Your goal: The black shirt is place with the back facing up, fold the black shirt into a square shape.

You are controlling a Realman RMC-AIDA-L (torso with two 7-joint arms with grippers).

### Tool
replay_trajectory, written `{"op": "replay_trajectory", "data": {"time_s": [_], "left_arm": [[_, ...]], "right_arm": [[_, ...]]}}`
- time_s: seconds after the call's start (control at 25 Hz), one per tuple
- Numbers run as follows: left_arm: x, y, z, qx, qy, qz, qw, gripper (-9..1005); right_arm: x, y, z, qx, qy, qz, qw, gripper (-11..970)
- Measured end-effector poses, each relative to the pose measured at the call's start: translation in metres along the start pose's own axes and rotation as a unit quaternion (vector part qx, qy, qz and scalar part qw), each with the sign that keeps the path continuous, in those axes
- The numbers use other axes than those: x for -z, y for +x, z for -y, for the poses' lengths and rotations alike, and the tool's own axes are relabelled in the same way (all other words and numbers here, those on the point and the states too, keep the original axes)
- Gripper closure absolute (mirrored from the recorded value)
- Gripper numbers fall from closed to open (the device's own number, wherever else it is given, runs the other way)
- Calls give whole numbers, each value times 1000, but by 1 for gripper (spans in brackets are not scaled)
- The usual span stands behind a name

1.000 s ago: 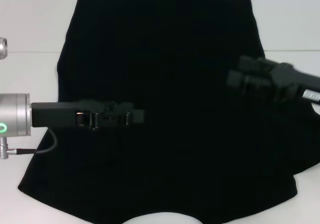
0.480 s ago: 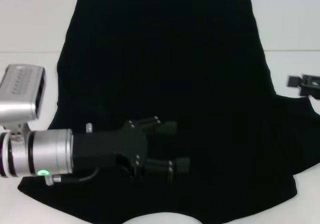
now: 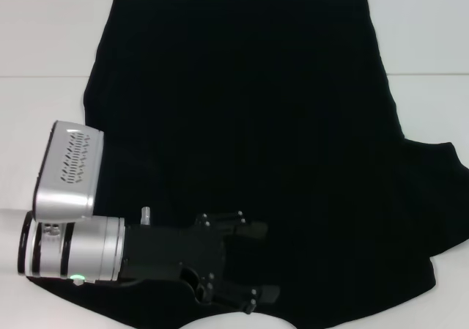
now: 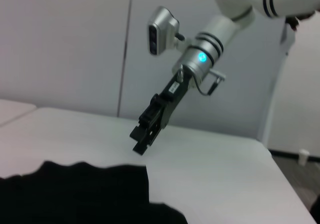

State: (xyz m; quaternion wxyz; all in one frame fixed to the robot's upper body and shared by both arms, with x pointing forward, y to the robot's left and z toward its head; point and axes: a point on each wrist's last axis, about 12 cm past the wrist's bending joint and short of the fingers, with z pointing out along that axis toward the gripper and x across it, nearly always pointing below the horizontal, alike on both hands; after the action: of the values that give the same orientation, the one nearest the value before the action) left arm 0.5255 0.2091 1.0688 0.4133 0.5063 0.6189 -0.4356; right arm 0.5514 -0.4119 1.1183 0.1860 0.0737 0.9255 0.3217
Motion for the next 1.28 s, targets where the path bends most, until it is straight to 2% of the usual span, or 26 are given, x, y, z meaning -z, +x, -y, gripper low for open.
{"op": "replay_trajectory", "data": {"time_s": [0.2, 0.56, 0.72, 1.16, 1.28], "left_arm": [[-2, 2, -2, -4, -5, -16, 1000, 48], [-2, 2, -3, -4, -10, -11, 1000, 48], [-1, 2, -3, -4, -13, -10, 1000, 48], [-1, -1, -5, -7, -17, -4, 1000, 47], [0, -2, -7, -10, -21, -1, 1000, 47]], "right_arm": [[1, 3, 5, -12, 20, -14, 1000, 224], [-26, -4, -5, -2, 19, -16, 1000, 232], [-31, -6, -7, 2, 23, -17, 1000, 235], [-41, -6, -2, 14, 28, 10, 999, 245], [-46, -4, -5, 17, 24, 10, 1000, 354]]}}
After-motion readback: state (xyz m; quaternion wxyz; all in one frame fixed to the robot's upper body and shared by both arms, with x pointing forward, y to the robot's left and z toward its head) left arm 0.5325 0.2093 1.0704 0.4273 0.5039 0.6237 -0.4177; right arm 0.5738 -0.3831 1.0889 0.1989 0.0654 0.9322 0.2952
